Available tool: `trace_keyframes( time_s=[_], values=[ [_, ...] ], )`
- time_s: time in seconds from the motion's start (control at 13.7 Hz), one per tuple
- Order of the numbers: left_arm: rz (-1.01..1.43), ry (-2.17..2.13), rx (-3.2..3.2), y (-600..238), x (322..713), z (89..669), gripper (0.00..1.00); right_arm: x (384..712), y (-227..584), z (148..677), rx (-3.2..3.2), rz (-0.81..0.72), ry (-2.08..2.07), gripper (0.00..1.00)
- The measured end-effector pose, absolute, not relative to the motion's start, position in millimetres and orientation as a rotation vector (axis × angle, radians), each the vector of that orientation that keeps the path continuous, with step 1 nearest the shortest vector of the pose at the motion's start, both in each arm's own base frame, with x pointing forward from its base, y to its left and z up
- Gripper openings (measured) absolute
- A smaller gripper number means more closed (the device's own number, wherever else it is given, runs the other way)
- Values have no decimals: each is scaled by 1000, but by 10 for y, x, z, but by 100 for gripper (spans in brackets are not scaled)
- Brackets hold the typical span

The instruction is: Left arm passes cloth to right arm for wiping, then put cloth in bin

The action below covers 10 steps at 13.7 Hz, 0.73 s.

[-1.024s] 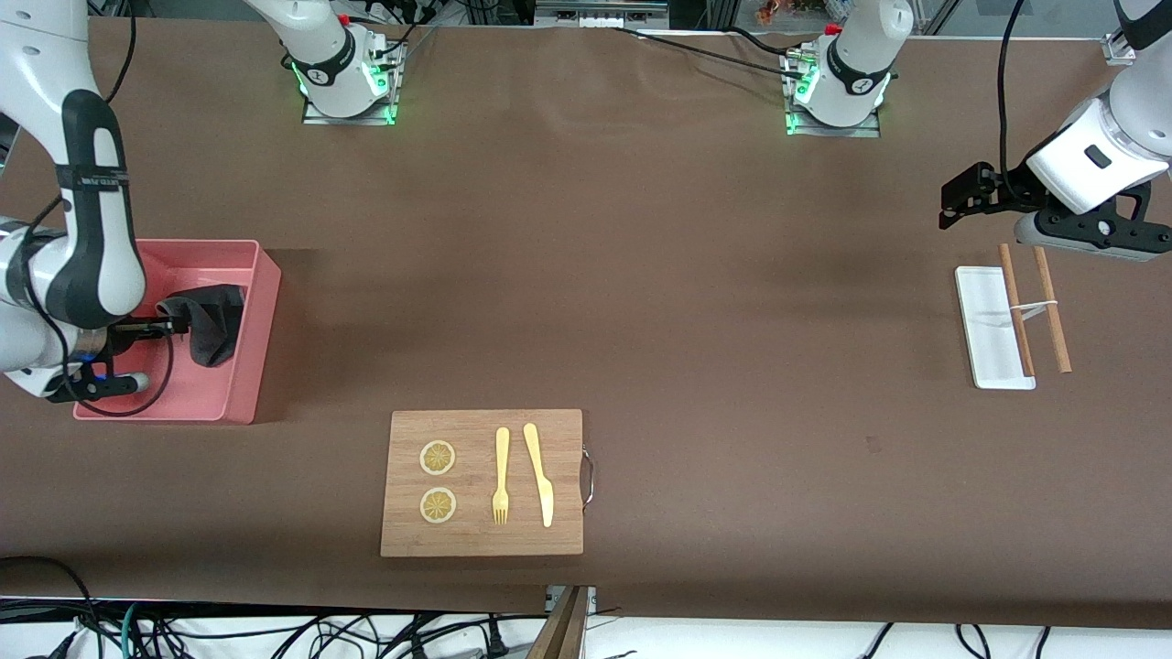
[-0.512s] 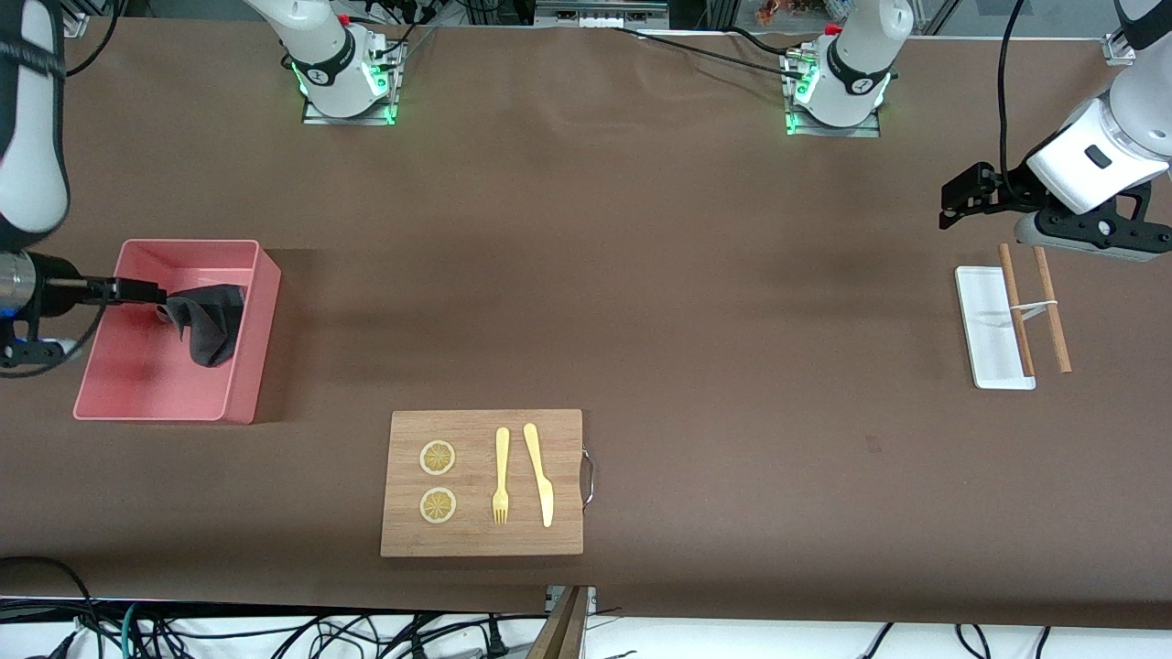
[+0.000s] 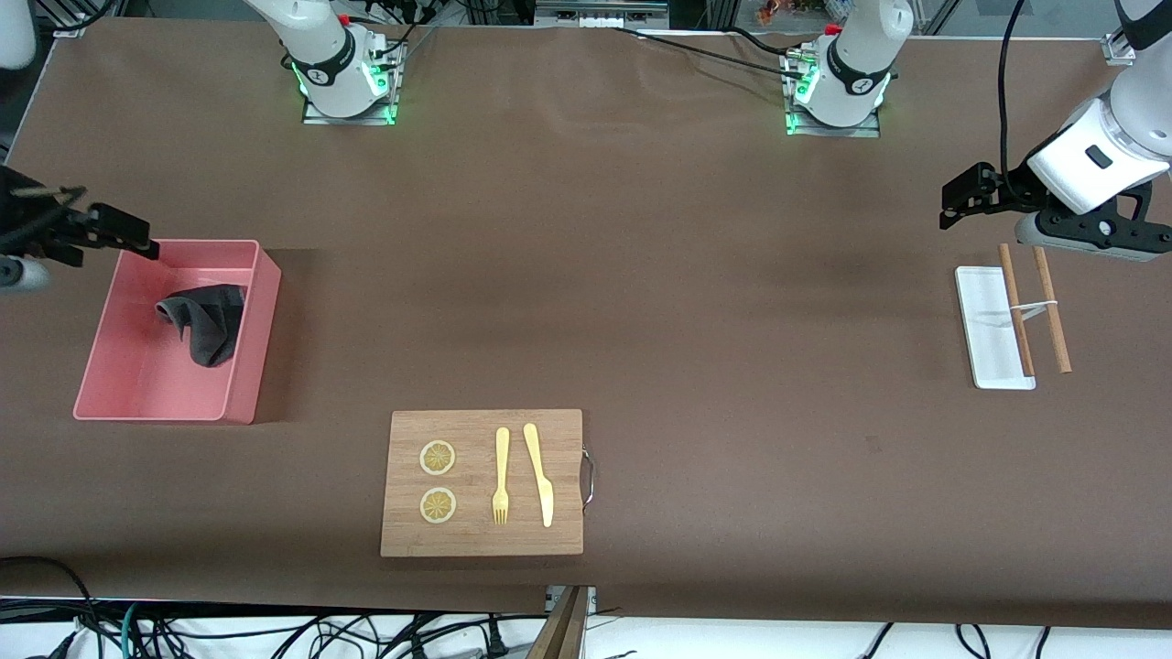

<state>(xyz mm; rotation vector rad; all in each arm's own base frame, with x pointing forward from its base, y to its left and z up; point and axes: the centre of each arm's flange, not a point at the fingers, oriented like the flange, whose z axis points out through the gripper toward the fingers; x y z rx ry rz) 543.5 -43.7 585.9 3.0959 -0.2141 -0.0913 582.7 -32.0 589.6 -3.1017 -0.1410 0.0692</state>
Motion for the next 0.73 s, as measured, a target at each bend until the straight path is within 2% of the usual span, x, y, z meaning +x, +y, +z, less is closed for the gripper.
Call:
trace_keyframes(
  time_s=[0.15, 0.37, 0.73],
  values=[
    [-91, -213, 3096, -432, 5435, 5859, 100, 5723, -337, 6082, -3120, 36, -144, 100],
    [-91, -212, 3096, -428, 5436, 5859, 100, 5652, -251, 6084, -3148, 105, -146, 100],
    [-91, -211, 3096, -427, 5436, 5858, 100, 5636, -188, 6065, -3152, 132, -83, 100]
  ],
)
